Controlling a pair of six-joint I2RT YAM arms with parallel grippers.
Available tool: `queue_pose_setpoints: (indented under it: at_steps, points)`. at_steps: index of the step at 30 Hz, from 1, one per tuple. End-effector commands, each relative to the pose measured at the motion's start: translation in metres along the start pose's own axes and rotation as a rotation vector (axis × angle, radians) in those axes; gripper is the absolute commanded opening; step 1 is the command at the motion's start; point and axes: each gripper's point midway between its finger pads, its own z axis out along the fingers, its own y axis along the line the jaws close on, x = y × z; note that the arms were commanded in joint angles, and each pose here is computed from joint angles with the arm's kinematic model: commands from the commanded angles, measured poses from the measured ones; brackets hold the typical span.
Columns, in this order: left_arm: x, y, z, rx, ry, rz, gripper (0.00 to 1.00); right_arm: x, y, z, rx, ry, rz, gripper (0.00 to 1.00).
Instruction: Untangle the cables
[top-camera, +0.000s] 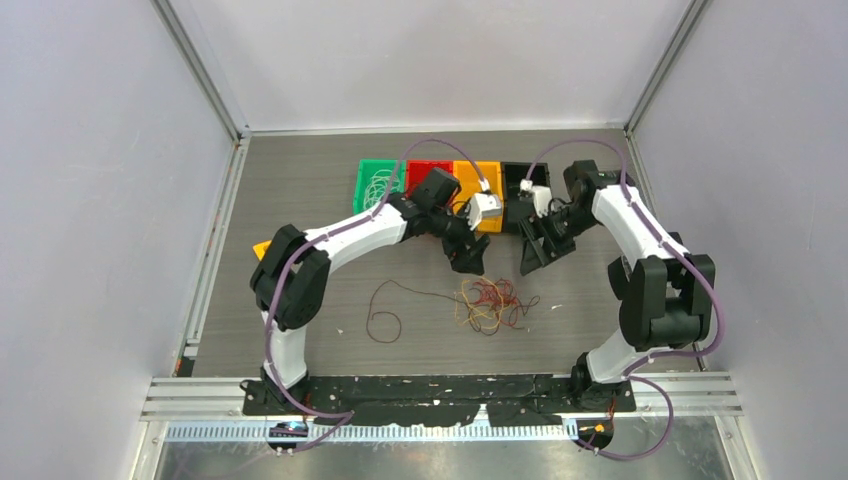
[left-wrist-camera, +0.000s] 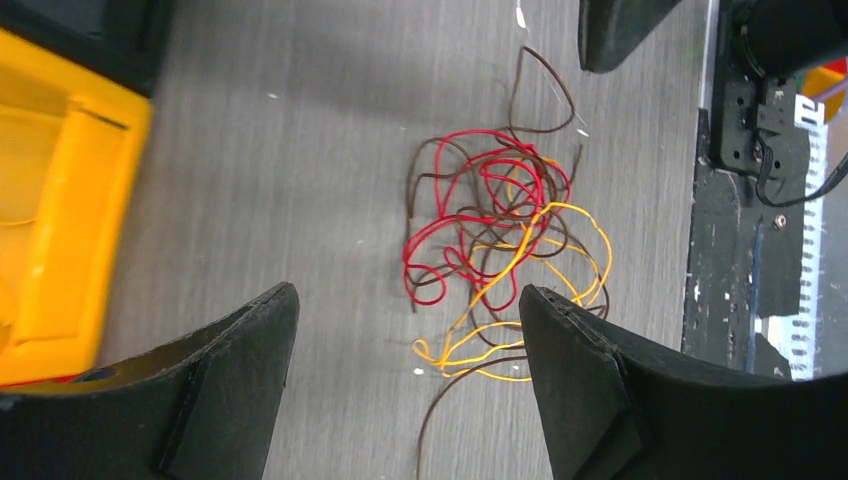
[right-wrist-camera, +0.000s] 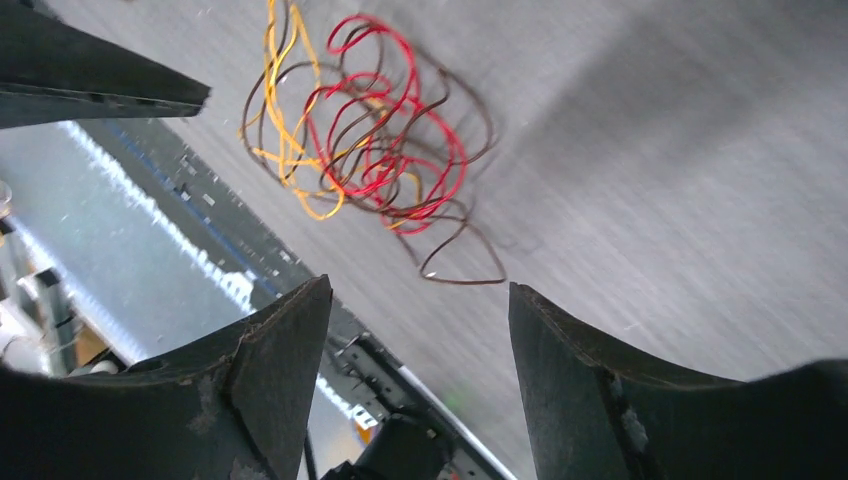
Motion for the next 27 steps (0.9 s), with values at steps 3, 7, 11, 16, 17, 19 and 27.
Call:
queue_pose_setpoints:
  at_steps: [3, 7, 11, 16, 17, 19, 27]
  points:
    - [0.007, -0.022, 0.024, 0.082, 0.063, 0.053, 0.87, 0.021, 0.02, 0.016, -0.122, 0.049, 0.082, 0.72]
    - [0.015, -0.024, 0.035, 0.102, 0.101, 0.031, 0.85, 0.027, 0.019, 0.036, -0.166, 0.095, 0.141, 0.71]
    - [0.022, -0.027, 0.039, 0.105, 0.122, 0.044, 0.74, 0.024, 0.02, 0.058, -0.129, 0.119, 0.098, 0.71]
    - [-0.008, -0.037, 0.007, 0.073, 0.042, 0.096, 0.09, 0.009, 0.004, 0.08, 0.022, 0.11, 0.056, 0.66]
    - [-0.015, -0.042, -0.003, 0.066, 0.017, 0.113, 0.0, 0.005, 0.0, 0.084, 0.064, 0.113, 0.028, 0.65]
    - [-0.032, -0.052, -0.028, 0.044, -0.054, 0.14, 0.0, 0.004, -0.005, 0.093, 0.12, 0.145, -0.008, 0.59]
    - [-0.096, -0.08, -0.126, -0.064, -0.274, 0.153, 0.0, 0.017, -0.013, 0.113, 0.238, 0.252, -0.137, 0.22]
